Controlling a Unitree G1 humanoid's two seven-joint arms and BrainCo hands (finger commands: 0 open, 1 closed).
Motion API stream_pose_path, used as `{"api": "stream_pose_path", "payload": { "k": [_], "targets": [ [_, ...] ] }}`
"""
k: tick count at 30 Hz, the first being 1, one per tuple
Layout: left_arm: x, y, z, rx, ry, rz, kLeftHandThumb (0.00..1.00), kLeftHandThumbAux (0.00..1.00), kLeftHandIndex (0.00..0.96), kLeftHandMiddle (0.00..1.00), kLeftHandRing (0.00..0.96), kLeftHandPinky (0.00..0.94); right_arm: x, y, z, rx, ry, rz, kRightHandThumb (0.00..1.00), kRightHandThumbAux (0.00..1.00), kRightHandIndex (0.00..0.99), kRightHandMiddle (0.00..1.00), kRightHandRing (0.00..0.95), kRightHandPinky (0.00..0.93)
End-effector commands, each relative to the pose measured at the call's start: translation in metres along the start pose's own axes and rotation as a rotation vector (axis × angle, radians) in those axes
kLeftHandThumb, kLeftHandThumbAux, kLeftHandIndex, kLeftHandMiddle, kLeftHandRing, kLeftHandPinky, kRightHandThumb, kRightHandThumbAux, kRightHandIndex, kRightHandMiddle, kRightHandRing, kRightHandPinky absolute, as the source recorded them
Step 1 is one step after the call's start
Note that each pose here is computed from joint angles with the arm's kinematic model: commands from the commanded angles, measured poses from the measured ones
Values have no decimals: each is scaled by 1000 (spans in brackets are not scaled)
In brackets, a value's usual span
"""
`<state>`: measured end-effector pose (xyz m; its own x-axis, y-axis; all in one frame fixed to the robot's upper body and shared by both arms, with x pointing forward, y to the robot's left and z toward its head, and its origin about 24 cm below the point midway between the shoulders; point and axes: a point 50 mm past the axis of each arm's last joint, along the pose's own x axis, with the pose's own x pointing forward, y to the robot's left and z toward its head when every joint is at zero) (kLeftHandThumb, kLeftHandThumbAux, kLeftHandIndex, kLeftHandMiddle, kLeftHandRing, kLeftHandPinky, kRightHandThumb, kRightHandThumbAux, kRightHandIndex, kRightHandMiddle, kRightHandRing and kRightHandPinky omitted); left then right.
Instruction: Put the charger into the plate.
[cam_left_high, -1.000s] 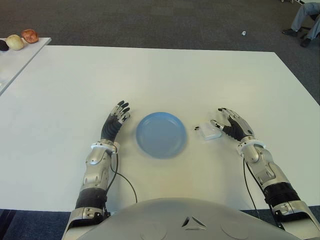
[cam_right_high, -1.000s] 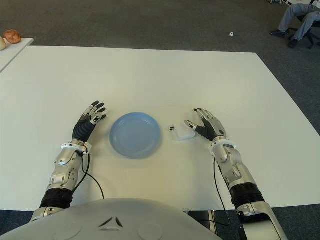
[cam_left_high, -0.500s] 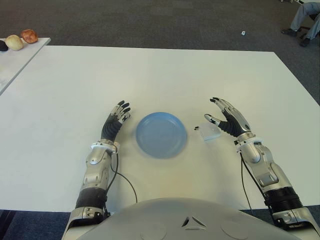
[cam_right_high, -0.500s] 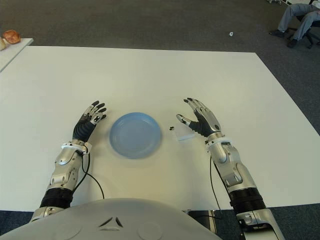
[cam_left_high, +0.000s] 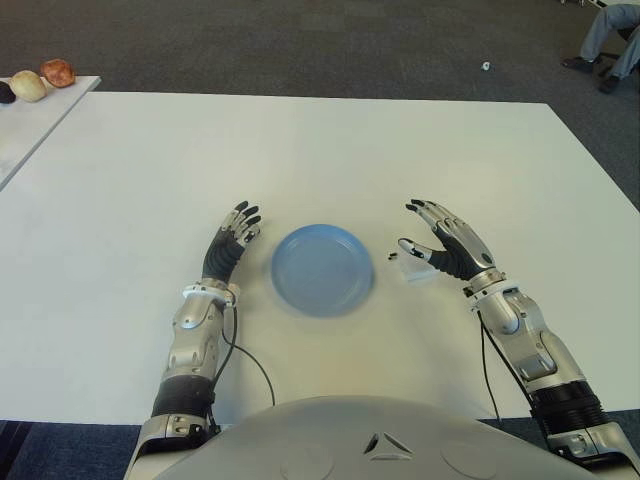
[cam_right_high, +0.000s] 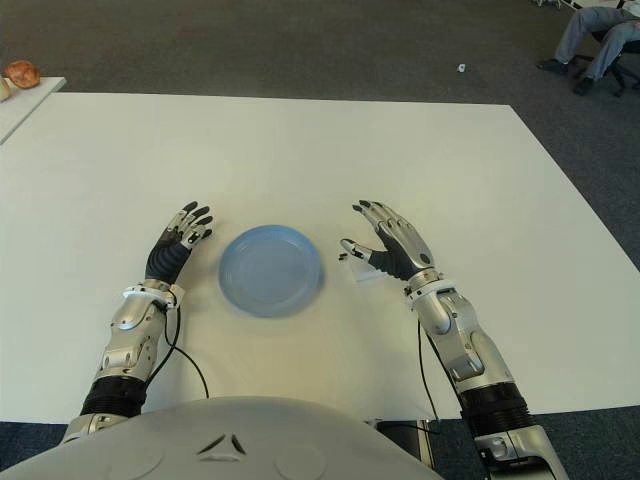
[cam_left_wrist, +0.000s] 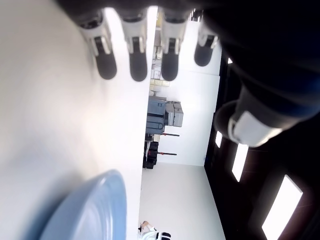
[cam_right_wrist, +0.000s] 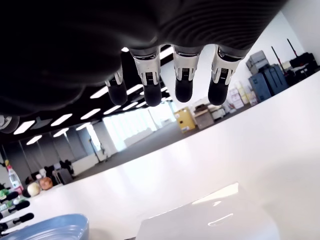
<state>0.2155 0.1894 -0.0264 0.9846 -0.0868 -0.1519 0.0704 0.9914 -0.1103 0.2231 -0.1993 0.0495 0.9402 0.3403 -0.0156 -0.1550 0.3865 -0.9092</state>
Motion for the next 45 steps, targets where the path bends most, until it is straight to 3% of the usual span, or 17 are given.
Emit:
{"api": "stream_pose_path", "payload": {
  "k": [1, 13, 19, 45],
  "targets": [
    [-7, 1, -15, -3, 94, 23, 0, 589, 70, 138, 134, 145, 1, 6, 6, -10, -17, 38, 279, 100, 0, 0, 0, 0],
    [-7, 0, -14, -36, 79, 17, 0, 593, 69, 139, 142, 162, -1, 20, 14, -11, 24, 104, 325, 101, 0, 0, 0, 0],
    [-7, 1, -14, -23, 68, 11, 0, 588, 65, 138, 138, 149, -3, 25, 4, -33, 38, 122, 319, 101, 0, 0, 0, 0],
    [-8, 5, -12, 7, 69, 20, 0, 591, 65, 130, 129, 143, -2, 38, -7, -77, 40, 79, 296, 116, 0, 0, 0, 0]
  ]
}}
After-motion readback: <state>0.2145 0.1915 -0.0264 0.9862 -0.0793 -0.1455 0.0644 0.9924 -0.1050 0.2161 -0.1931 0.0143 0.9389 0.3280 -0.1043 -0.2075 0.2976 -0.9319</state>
